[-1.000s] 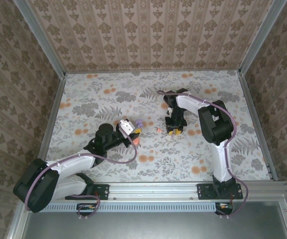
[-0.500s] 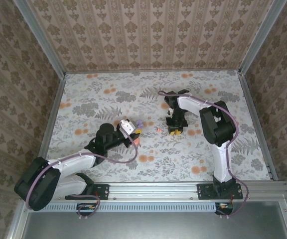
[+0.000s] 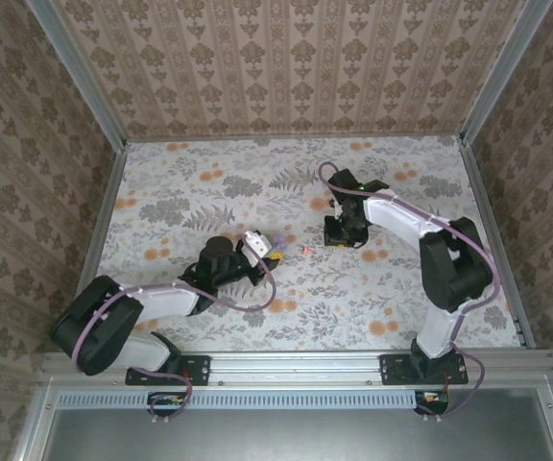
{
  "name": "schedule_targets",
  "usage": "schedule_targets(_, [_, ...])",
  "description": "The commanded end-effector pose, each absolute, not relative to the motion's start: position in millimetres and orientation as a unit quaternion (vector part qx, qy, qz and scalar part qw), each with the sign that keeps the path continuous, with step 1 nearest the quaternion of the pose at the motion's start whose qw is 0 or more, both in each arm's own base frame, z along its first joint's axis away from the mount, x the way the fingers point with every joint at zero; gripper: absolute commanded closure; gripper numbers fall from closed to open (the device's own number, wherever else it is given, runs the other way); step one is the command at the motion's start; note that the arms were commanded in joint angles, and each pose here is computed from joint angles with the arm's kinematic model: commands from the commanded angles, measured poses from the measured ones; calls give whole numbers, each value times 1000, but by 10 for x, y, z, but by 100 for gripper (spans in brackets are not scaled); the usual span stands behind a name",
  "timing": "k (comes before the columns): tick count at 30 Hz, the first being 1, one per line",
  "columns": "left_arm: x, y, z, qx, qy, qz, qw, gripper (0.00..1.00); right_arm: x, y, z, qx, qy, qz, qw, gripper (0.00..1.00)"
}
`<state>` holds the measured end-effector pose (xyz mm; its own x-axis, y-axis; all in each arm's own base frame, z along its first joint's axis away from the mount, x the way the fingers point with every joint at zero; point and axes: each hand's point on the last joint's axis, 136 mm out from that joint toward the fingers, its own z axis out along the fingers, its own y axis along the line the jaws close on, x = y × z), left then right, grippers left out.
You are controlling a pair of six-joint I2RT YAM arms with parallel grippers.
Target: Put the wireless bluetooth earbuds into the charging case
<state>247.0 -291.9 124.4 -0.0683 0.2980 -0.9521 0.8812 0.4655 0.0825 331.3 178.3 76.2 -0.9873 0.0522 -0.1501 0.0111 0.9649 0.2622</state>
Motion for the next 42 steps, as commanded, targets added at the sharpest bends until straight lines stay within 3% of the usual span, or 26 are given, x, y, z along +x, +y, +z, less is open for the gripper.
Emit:
schedule_targets(1, [2560, -3093, 1548, 423, 645, -300, 561, 88, 3438, 1912, 1007, 22, 972, 186, 145, 81])
schedule_targets(18, [2718, -3518, 1691, 415, 612, -343, 579, 88, 3445, 1966, 1938, -7, 882, 305, 358, 81])
schedule_targets(42, [2725, -3637, 1917, 391, 586, -382, 598, 88, 3389, 2160, 2311, -7, 802, 423, 422, 81])
